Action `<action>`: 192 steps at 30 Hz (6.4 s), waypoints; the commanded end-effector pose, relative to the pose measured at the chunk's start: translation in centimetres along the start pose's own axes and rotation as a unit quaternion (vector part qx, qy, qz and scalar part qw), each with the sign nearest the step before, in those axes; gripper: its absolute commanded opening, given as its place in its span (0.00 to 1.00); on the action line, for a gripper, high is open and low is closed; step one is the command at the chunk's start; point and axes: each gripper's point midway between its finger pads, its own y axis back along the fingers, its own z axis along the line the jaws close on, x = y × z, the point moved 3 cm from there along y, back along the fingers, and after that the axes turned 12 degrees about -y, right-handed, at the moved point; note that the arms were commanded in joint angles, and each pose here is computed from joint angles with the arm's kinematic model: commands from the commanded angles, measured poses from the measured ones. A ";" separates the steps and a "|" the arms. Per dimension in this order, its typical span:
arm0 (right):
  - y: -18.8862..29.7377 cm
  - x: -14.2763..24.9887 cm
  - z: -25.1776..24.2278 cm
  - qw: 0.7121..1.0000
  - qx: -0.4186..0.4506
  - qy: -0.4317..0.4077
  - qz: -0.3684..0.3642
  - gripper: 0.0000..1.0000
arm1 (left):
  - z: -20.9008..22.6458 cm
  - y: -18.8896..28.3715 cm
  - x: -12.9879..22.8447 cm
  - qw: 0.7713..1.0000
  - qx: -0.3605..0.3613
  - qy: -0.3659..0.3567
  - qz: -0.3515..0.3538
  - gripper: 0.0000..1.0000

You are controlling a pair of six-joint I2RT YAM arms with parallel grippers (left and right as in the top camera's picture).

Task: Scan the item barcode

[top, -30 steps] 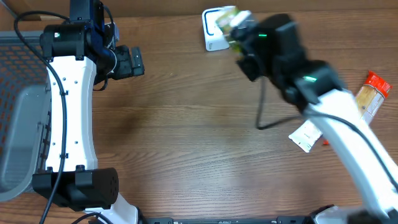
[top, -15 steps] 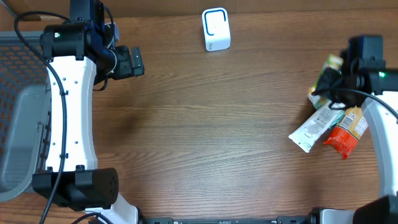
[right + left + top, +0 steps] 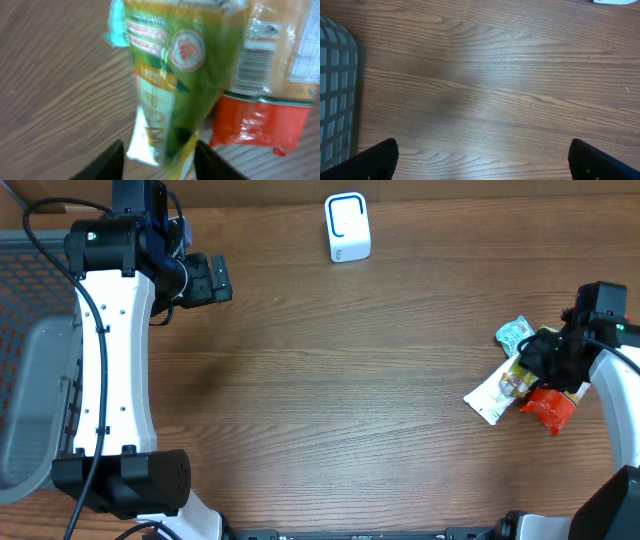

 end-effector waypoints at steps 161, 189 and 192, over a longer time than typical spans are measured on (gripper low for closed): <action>5.8 14.2 2.4 0.745 -0.421 0.285 -0.431 1.00 | -1.0 -6.5 18.9 0.814 -0.084 -0.176 -0.547 1.00; 5.8 14.2 2.4 0.745 -0.421 0.285 -0.431 1.00 | -1.0 -6.5 18.9 0.815 -0.086 -0.175 -0.546 1.00; 5.8 14.2 2.4 0.745 -0.421 0.285 -0.431 1.00 | -1.0 -6.5 18.9 0.815 -0.086 -0.175 -0.546 1.00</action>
